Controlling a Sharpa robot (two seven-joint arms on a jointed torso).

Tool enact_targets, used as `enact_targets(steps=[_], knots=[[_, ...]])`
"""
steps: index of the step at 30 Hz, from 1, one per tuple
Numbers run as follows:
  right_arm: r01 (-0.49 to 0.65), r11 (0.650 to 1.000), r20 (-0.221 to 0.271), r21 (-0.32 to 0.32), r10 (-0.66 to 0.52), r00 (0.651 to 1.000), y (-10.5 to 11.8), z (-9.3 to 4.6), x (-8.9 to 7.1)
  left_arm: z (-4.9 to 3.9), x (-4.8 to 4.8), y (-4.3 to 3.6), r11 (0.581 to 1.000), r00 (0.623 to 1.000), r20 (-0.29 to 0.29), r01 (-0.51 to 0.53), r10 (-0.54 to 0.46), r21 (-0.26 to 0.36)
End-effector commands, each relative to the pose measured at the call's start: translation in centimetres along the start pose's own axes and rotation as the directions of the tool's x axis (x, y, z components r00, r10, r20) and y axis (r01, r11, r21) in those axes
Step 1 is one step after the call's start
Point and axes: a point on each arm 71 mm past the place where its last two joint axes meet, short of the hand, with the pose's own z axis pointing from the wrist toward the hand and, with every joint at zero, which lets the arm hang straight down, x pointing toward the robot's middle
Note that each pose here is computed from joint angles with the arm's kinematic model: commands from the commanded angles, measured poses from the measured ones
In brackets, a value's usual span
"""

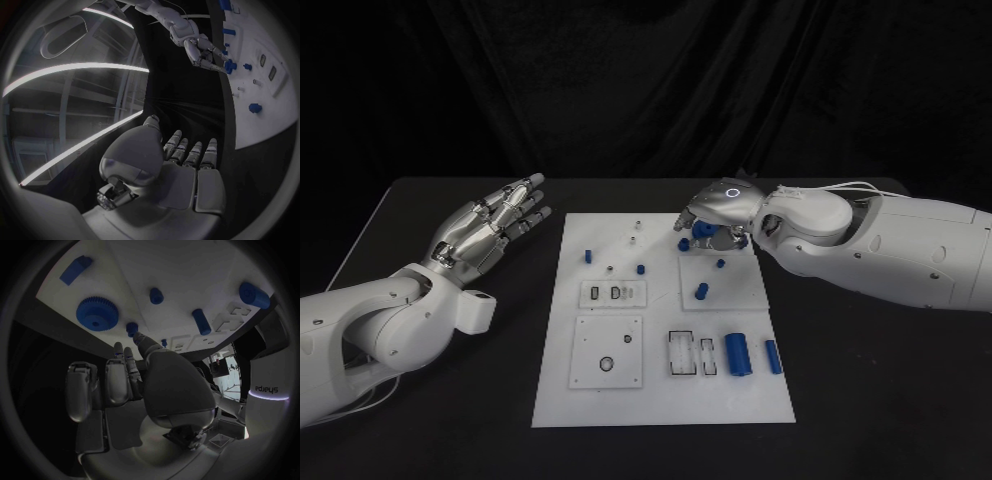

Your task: Assemble the parts on the task board

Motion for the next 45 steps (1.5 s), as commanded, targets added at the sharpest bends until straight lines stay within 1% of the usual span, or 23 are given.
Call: enact_targets(steps=[1,17,38,45], knots=[[0.007,1.000,-0.002,0.006,-0.007,1.000,0.0,0.1,0.2,-0.02,0.12,-1.36,0.983,1.000,-0.002,-0.017,0.018,0.183],[0.004,1.000,0.005,0.002,-0.004,1.000,0.0,0.4,1.0,-0.06,0.05,-1.40,0.982,1.000,0.002,-0.021,0.021,0.187],[-0.002,1.000,0.012,-0.009,0.002,1.000,0.3,0.9,1.7,0.00,0.03,-1.33,0.983,1.000,-0.011,-0.009,0.011,0.184],[0.000,1.000,0.033,-0.008,0.001,0.999,0.3,1.0,1.6,0.06,0.03,-1.27,0.984,1.000,-0.016,-0.004,0.007,0.179]])
